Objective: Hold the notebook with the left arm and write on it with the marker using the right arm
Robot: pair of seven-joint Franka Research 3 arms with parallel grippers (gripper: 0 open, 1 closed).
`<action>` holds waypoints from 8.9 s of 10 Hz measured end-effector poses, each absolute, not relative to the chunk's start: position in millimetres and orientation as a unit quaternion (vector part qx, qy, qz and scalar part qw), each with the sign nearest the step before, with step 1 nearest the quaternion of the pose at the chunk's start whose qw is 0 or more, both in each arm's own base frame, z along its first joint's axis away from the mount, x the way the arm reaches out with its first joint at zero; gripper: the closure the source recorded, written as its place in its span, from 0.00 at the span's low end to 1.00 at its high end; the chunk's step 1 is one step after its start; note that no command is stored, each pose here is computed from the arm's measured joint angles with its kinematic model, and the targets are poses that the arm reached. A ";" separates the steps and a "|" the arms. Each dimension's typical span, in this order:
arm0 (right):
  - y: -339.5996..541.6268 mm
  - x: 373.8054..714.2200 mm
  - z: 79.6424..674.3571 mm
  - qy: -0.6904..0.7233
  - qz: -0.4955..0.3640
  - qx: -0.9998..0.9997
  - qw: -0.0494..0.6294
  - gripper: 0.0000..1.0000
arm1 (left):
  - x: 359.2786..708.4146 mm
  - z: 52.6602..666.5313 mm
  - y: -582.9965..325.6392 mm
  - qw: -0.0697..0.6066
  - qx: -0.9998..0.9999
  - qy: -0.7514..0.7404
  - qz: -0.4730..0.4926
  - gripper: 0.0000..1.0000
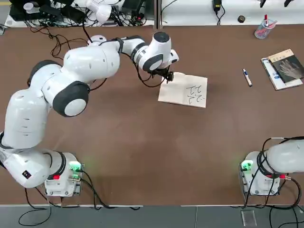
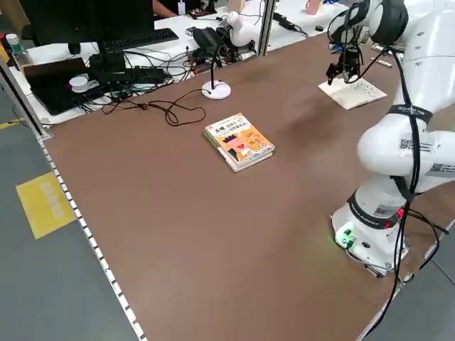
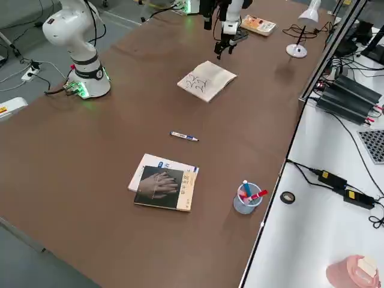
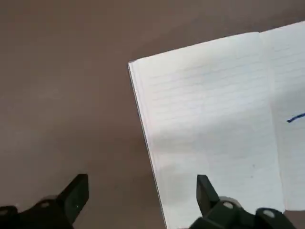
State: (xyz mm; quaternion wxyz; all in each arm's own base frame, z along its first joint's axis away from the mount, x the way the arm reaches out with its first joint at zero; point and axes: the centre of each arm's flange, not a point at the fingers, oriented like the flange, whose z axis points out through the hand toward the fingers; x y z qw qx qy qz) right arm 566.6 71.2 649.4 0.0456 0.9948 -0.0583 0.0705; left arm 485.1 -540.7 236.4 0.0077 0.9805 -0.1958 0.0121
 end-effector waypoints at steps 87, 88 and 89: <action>-56.0 524.0 212.4 0.224 0.014 0.974 0.013 0.05 | 528.8 166.4 -533.1 0.011 0.980 -0.180 0.079 0.00; -54.9 524.0 208.2 0.235 0.014 0.972 0.015 0.05 | 528.8 166.5 -533.0 0.011 0.980 -0.180 0.079 0.00; -54.5 523.6 205.3 0.243 0.012 0.970 0.016 0.05 | 529.1 166.5 -532.8 0.011 0.980 -0.180 0.079 0.00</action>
